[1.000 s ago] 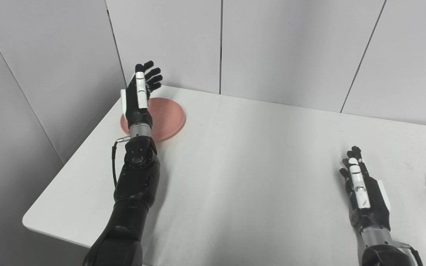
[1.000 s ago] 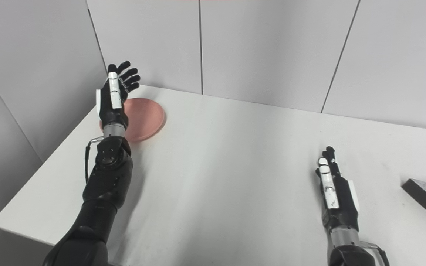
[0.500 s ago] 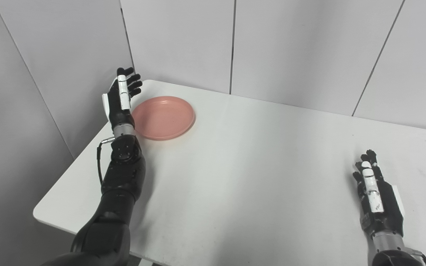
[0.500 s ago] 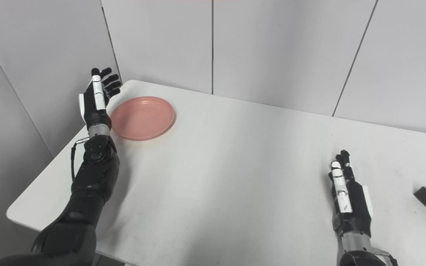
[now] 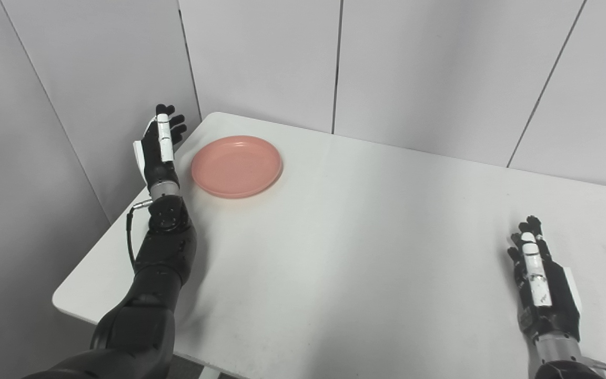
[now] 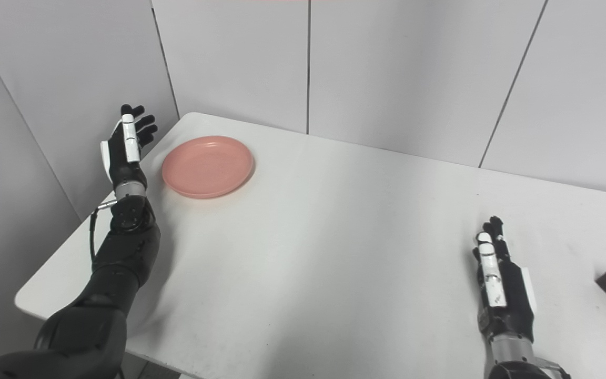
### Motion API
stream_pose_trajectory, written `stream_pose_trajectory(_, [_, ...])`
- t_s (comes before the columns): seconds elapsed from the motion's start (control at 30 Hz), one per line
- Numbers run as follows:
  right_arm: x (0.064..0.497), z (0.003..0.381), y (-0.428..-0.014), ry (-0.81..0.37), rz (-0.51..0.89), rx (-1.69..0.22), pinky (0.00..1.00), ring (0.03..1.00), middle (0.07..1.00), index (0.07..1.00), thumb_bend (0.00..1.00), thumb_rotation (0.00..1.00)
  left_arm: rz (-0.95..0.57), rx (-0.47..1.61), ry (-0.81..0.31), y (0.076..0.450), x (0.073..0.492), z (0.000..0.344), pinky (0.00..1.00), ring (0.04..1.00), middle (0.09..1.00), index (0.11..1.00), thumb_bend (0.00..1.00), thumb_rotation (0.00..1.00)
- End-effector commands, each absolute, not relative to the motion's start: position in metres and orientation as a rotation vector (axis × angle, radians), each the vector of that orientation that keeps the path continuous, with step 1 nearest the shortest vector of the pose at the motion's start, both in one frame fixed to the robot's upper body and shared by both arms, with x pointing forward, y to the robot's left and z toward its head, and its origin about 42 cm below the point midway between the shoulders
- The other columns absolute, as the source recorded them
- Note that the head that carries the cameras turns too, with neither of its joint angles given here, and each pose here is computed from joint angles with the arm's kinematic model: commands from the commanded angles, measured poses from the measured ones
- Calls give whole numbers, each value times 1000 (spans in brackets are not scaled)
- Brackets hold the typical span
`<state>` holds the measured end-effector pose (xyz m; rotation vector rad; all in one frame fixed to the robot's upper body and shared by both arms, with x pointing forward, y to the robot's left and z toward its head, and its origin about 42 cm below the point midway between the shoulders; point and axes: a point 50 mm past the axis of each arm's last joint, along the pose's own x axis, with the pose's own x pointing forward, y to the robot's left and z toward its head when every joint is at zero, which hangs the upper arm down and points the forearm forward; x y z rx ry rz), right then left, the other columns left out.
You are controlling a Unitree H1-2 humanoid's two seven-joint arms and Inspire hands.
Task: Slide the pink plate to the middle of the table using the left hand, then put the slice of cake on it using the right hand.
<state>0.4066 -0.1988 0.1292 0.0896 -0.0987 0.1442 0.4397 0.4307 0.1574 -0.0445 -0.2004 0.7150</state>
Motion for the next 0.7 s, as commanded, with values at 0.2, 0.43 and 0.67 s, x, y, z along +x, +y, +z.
stream_pose_trajectory(0.2, [386,147,-207,-156,138,77,1000,1000,1000,1000,505,846,670,-6,-250,436,456,183,815,783,779,779,740,1000])
stream_pose_trajectory(0.43, [383,150,-208,-158,131,78,1000,1000,1000,1000,465,825,632,0,-226,431,459,172,823,815,806,793,741,1000])
stream_pose_trajectory(0.67, [383,152,-208,-160,132,73,1000,1000,1000,1000,438,844,579,16,-188,422,463,164,893,845,834,831,762,1000])
